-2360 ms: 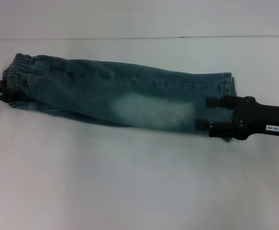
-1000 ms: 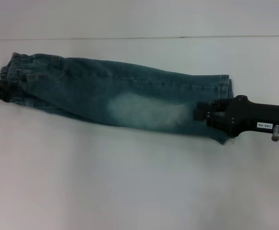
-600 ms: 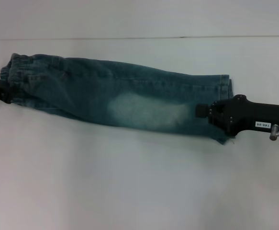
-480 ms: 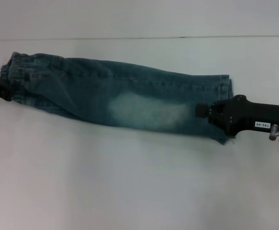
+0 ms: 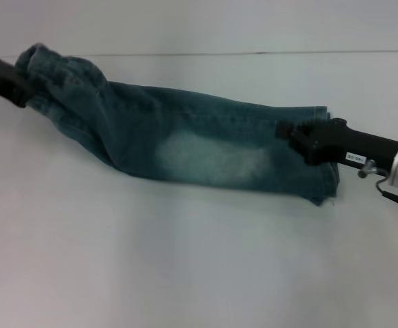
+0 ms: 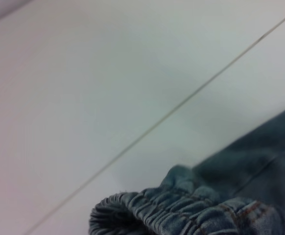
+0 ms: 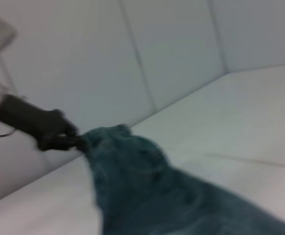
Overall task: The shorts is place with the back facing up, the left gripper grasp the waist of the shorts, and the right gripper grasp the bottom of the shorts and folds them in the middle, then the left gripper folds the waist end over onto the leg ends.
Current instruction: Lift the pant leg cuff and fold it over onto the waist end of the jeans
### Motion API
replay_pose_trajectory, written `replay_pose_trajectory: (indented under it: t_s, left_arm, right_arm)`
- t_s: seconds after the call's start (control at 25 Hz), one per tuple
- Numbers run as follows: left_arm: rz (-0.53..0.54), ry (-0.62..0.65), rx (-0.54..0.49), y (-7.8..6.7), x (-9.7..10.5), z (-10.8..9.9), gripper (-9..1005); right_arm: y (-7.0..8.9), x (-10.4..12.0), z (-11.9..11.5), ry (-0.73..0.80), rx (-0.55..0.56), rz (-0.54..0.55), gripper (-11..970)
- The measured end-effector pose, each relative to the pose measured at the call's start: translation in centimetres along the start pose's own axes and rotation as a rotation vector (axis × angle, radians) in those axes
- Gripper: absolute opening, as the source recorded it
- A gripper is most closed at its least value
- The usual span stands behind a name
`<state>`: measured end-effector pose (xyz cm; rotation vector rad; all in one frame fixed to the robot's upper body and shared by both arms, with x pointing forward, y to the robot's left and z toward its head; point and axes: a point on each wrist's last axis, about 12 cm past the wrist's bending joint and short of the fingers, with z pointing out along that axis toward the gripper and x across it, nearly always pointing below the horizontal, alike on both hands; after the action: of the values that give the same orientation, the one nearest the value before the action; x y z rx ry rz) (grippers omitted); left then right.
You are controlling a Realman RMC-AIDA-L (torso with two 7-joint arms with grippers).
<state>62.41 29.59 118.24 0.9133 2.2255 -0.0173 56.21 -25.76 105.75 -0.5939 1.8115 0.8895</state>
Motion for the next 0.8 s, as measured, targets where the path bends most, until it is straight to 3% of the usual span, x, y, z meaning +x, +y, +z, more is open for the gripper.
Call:
replay_pose_trajectory:
  t_s: [0.2, 0.44, 0.8]
  left_arm:
    - [0.059, -0.041, 0.039, -1.6, -2.9, -1.0, 60]
    - [0.11, -0.092, 0.106, -3.7, -6.4, -1.7, 59]
    - [0.118, -0.19, 0.208, -5.7, -10.6, -3.4, 60]
  right_arm:
    - [-0.3, 0.9, 2.0, -0.082, 0.132, 0.025, 32]
    - [0.4, 1.6, 5.2, -0.153, 0.298, -0.023, 32]
    - [2.7, 1.4, 9.9, -0.057, 0.34, -0.106, 32]
